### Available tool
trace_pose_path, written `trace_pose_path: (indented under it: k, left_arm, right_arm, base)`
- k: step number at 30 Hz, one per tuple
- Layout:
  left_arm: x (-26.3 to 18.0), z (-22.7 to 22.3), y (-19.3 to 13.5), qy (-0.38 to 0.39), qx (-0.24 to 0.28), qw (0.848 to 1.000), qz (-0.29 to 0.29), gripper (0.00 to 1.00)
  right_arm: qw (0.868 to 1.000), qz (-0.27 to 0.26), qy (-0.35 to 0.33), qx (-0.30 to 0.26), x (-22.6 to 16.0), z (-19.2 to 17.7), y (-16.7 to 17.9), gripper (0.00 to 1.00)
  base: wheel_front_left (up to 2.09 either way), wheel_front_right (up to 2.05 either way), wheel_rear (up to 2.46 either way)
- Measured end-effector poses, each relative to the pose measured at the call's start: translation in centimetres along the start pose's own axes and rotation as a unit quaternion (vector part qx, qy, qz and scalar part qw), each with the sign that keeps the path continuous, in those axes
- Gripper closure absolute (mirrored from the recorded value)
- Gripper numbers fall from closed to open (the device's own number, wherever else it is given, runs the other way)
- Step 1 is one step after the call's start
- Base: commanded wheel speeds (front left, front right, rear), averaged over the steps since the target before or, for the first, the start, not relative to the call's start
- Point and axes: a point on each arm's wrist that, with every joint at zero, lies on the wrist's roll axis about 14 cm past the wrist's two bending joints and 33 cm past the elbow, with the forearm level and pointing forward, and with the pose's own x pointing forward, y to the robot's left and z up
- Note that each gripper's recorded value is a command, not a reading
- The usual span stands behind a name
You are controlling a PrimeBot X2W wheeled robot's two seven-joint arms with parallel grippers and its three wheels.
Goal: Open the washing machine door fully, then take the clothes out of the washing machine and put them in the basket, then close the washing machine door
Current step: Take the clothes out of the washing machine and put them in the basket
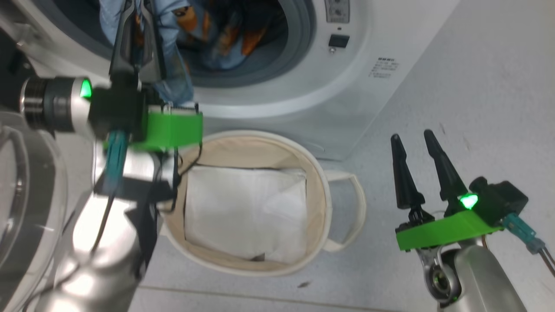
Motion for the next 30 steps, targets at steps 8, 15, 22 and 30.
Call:
trace_pose_path:
  k: [8, 15, 22, 30]
  left_arm:
    - [-3.1, 10.6, 0.9, -0.128, -0.034, 0.991, 0.006, 1.0]
    - [-5.3, 13.8, 1.1, -0.162, -0.044, 0.986, 0.004, 1.0]
    - [-7.1, 11.0, -0.1, -0.111, -0.044, 0.993, -0.019, 1.0]
    - [-12.5, 0.9, -3.2, 0.058, -0.031, 0.994, -0.082, 1.0]
  right_arm:
    - [1.0, 0.008, -0.009, -0.001, -1.4, 1.2, 1.0, 0.0]
    - [1.0, 0.018, -0.015, 0.0, -1.6, 1.7, 1.8, 0.0]
    - [1.0, 0.019, -0.01, 0.001, -1.8, 1.3, 2.0, 0.0]
    - [1.0, 0.01, -0.001, 0.001, -1.8, 0.7, 1.3, 0.0]
  base:
    - [0.0, 0.0, 0.0]
    - [0.0, 0.0, 0.0]
    - [0.0, 0.0, 0.0]
    - [0.0, 0.0, 0.0]
